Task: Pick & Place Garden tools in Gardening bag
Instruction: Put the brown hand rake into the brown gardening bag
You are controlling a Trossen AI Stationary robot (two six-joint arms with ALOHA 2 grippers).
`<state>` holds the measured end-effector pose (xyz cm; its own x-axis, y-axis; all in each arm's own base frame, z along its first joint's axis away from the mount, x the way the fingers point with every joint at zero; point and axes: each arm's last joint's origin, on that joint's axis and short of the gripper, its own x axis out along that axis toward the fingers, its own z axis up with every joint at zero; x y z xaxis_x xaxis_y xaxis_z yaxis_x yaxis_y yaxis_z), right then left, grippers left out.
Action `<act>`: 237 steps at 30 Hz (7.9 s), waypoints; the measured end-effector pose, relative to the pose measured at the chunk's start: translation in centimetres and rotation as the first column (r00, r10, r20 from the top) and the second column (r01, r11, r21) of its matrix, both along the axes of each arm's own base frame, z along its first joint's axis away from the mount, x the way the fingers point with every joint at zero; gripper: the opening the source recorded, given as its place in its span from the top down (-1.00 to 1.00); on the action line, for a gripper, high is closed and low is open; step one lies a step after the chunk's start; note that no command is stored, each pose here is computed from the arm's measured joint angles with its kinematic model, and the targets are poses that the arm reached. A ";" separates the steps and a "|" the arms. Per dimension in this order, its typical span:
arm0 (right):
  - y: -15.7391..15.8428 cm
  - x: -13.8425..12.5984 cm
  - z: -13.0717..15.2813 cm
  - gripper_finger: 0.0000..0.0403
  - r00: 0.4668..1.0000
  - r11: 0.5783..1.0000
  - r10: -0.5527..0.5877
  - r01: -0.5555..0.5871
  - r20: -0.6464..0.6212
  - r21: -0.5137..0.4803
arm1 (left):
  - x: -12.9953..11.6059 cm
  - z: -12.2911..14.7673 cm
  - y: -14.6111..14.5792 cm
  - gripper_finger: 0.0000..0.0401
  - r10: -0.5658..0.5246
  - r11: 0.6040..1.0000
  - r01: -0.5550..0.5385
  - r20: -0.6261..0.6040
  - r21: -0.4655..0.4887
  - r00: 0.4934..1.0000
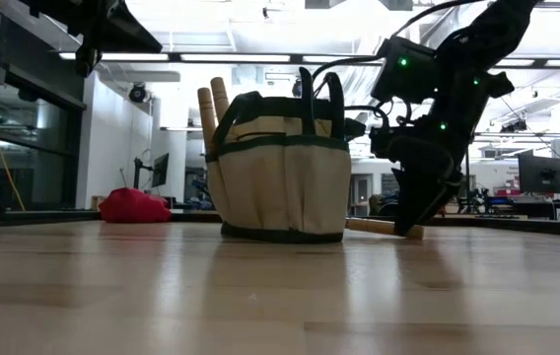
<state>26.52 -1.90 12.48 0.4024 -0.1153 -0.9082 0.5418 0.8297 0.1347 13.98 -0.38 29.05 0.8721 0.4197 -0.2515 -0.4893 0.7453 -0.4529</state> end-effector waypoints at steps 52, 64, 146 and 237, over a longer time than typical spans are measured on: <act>2.1 -8.3 18.5 0.75 0.842 0.867 -0.306 0.054 0.445 0.495 | 5.1 5.5 -1.1 0.98 -0.238 0.801 0.271 -0.131 0.533 0.962; 2.7 -2.7 19.9 0.75 0.681 0.727 -0.419 -0.146 0.601 0.671 | 11.9 7.5 -1.7 0.97 0.038 0.268 0.485 -0.512 0.832 0.858; -0.6 0.7 20.9 0.15 0.341 0.981 0.044 -0.191 0.939 0.023 | 11.7 8.8 -2.3 0.67 -0.306 0.628 0.392 -0.250 0.672 0.919; -0.6 1.3 21.4 0.32 0.111 0.853 0.475 -0.303 0.873 -0.425 | 19.6 3.9 1.0 0.66 -0.642 0.739 0.600 0.051 0.305 0.765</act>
<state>27.83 -2.52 33.91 0.9392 0.2903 0.1835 -0.3189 0.9354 0.1527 33.58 0.64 32.99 0.9778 -0.1990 -0.0664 0.1792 0.9569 -0.2287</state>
